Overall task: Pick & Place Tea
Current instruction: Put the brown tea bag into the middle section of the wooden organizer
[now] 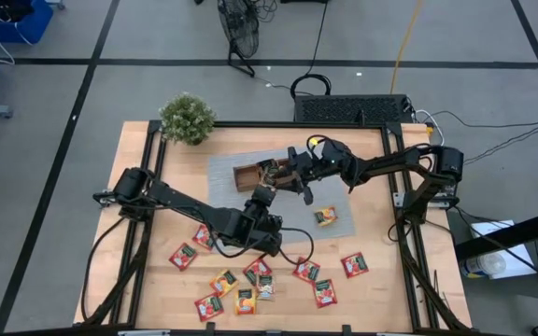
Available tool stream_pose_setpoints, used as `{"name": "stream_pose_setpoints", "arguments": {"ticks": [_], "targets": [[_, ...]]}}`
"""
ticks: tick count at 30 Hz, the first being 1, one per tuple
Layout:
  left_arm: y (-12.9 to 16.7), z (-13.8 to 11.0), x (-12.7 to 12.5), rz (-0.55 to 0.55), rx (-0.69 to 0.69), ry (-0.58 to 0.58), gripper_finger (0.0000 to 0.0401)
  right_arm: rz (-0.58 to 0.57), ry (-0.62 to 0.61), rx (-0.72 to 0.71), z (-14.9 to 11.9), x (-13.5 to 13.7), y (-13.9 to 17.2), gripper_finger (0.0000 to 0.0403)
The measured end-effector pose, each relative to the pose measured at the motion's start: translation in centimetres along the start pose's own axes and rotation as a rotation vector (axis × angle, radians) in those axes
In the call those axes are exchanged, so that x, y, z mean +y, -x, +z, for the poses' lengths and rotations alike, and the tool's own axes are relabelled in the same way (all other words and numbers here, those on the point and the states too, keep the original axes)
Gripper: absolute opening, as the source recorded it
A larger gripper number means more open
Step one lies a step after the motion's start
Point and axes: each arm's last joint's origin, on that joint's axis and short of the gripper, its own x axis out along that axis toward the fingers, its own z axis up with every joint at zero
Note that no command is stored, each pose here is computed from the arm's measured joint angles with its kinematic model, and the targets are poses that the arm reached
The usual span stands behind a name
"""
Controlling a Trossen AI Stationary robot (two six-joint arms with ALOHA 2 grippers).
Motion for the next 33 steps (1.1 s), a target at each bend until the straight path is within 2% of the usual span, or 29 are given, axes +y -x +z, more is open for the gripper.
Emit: {"name": "stream_pose_setpoints", "arguments": {"ticks": [8,13,16,19,21,24,28,33], "targets": [[0.0,0.0,0.0,0.0,-0.002,0.008,0.0016,-0.051,-0.03,0.0,-0.1,-0.2,0.0,0.0143],[0.0,0.0,0.0,-0.002,-0.003,0.008,0.0015,-0.054,-0.034,0.015,-0.2,-0.2,0.0,0.0127],[-0.1,0.0,0.0,-0.002,-0.002,0.008,0.0021,-0.054,-0.016,0.016,-0.2,-0.2,0.0,0.0097],[-0.1,0.0,0.0,-0.001,-0.002,0.016,0.002,-0.053,0.012,0.016,-0.2,-0.2,0.0,0.0033],[-0.1,0.0,0.0,-0.006,-0.006,0.038,0.0019,-0.056,0.035,0.019,-0.2,-0.2,0.0,0.001],[-0.1,0.1,0.0,-0.032,-0.019,0.116,0.0033,-0.103,0.053,0.028,-0.4,-0.3,0.0,0.0003],[0.5,0.3,0.1,-0.06,-0.045,0.328,0.0073,-0.221,0.08,0.029,-0.4,-1.1,0.4,0.0001],[3.0,-1.0,2.2,-0.212,-0.154,0.522,0.0108,-0.365,0.121,0.042,-0.4,-2.3,1.1,0.0]]}}
